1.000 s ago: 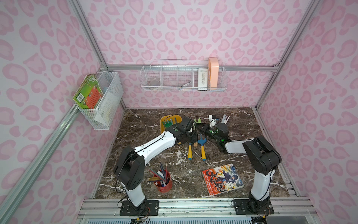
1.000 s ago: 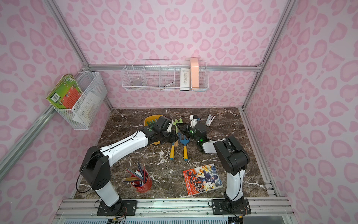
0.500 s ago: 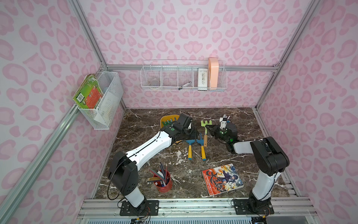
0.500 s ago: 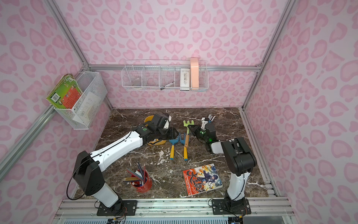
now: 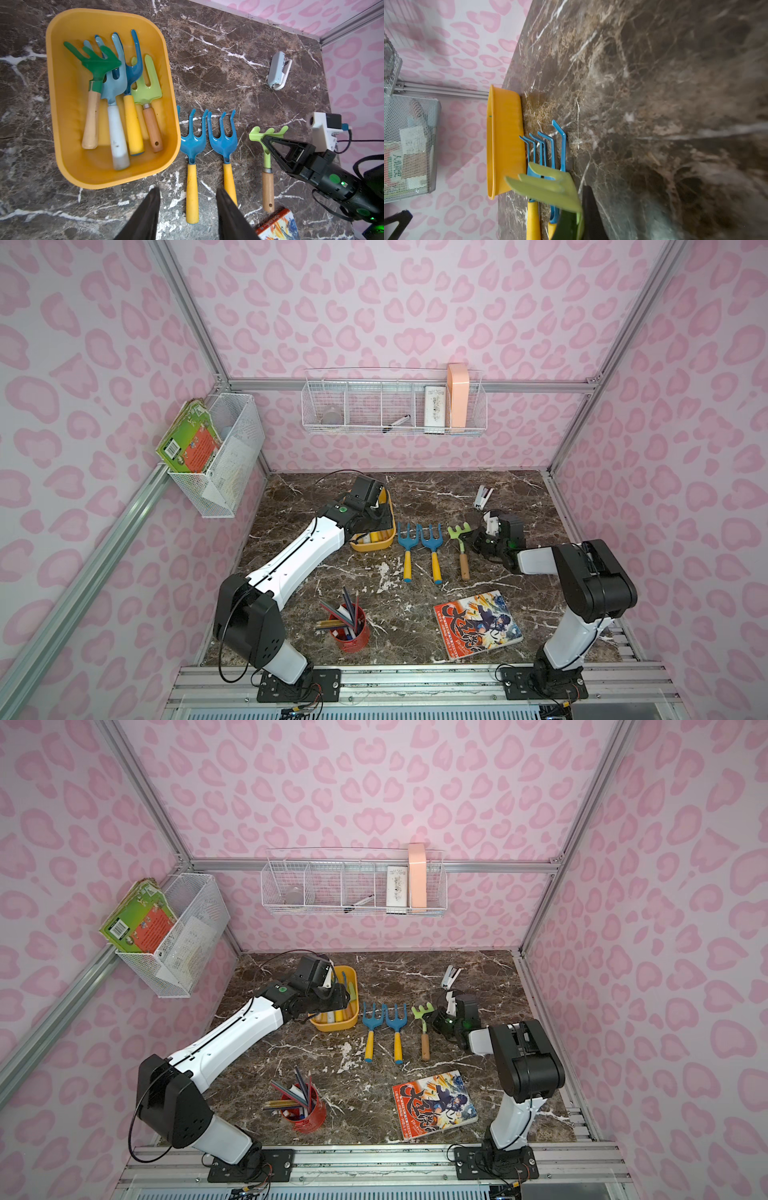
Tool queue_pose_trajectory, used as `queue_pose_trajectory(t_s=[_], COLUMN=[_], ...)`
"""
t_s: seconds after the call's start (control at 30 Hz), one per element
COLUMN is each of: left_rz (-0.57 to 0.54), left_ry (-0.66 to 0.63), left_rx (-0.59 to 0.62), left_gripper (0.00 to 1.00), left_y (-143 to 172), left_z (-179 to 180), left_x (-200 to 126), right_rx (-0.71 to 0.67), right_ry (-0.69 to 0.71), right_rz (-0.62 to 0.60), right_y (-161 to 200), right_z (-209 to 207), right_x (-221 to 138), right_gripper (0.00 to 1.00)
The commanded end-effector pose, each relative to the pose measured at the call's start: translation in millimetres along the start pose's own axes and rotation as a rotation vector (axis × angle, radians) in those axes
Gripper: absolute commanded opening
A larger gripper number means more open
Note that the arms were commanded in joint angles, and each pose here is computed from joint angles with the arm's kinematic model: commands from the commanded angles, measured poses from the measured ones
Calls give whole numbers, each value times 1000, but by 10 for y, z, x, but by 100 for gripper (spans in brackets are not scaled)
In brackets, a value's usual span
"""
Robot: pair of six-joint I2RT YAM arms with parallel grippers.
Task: Take the hand rake out of the storage box
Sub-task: Place the rake at the center of the board.
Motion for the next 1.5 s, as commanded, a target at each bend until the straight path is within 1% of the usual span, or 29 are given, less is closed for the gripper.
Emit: queue_pose_trajectory(t_s=[0.0,0.1,0.37,0.47,0.63,0.73,0.8,0.87,1.0,1.1,1.27,1.47], left_rz=[10,7,-4,0,-8,-16,-22,-27,-4,23,55,98], left_ry=[-41,-53,-73,-87,-105,-117,-134,-165,-229,-245,-251,-290], left_rx=[4,-11,-20,-23,-40,-50,-52,-44,-10,-4,-10,6], left_gripper=[49,49,49,49,49,49,49,49,49,49,49,49], left_y=[20,12,-2,9,-4,-36,-66,-101,-109,-81,-36,27], left_z=[142,223,298,342,437,498,553,631,755,787,810,887], left_x=[-18,-29,-73,-71,-98,-112,-116,-107,-22,80,268,457], right_rx=[-24,4,57,57,44,44,44,40,14,-21,-72,-137], right_ry=[-23,-34,-85,-80,-47,-39,-33,-24,8,54,102,154], right_rz=[23,19,15,24,18,18,16,14,3,-6,-12,-40], right_y=[11,1,-28,-24,-37,-34,-34,-36,-40,-46,-58,-87], right_z=[12,-29,-21,-34,-87,-111,-125,-138,-147,-175,-175,-138], right_x=[53,100,230,268,251,240,227,210,143,90,20,-111], right_gripper=[3,2,3,7,19,23,25,29,37,43,45,47])
Point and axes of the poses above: each gripper's point midway between its finger pads, its own x axis out along the fingers, its own z axis along the line the jaws close on, y = z × x, the point moved 1 cm from there along -x, back along the fingers, and after that the axes turned 13 degrees about x, right-handed, at the moved point
